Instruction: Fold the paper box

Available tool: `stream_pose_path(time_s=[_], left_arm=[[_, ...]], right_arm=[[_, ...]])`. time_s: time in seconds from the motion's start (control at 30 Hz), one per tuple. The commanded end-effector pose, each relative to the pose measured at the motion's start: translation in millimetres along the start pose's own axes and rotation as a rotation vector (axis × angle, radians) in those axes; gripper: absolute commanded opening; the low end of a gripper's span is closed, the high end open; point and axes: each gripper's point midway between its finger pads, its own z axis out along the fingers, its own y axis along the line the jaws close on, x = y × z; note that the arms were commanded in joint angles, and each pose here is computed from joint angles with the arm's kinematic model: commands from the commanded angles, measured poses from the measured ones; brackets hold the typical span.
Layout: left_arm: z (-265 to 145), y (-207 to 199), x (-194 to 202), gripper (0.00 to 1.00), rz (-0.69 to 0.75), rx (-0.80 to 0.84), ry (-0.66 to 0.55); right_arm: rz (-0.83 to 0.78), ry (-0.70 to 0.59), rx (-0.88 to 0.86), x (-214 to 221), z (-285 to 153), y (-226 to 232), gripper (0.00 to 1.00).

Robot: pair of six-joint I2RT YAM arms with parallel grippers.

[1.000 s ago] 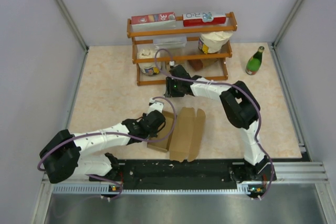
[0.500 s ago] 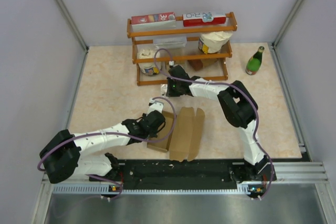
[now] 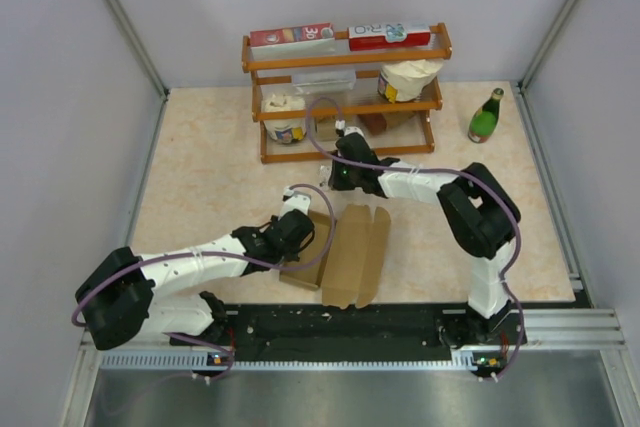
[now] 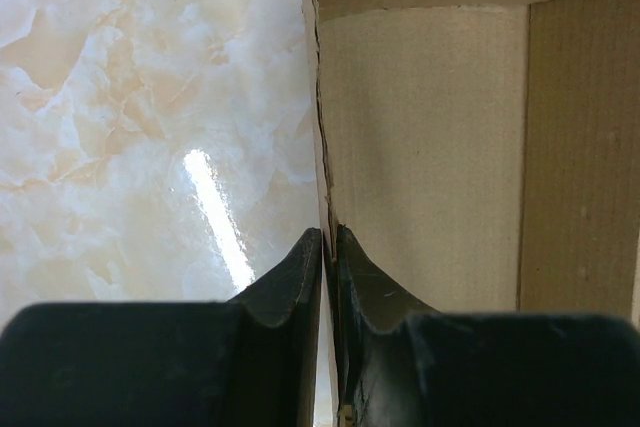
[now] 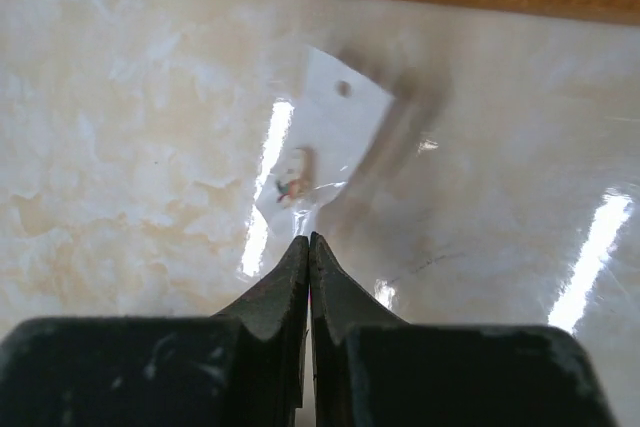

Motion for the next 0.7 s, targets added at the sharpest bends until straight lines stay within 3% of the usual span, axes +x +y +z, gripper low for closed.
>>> stream_pose_path(time_s=[0.0, 0.33, 0.47, 0.67], left_arm=[[-2.6, -5.2, -10.5, 0.16, -0.030, 0.031, -0.041], [0.1, -14.5, -18.1, 0.15, -0.045, 0.051, -0.039], [0.7, -15.6, -13.9, 0.15, -0.052, 0.058, -0.026], [-0.7, -11.1, -9.4, 0.15, -0.053, 0.051, -0.024]], right_arm=[[-0.043, -0.221, -0.077, -64.9, -55.1, 33.5, 0.00], [-0.069, -0.243, -0.147, -62.4, -111.0, 40.2, 0.00], [-0.050, -0.186, -0.119, -52.3, -97.0, 35.9, 0.31], [0.075, -0.123, -0.073, -33.8, -52.9, 26.9, 0.41]])
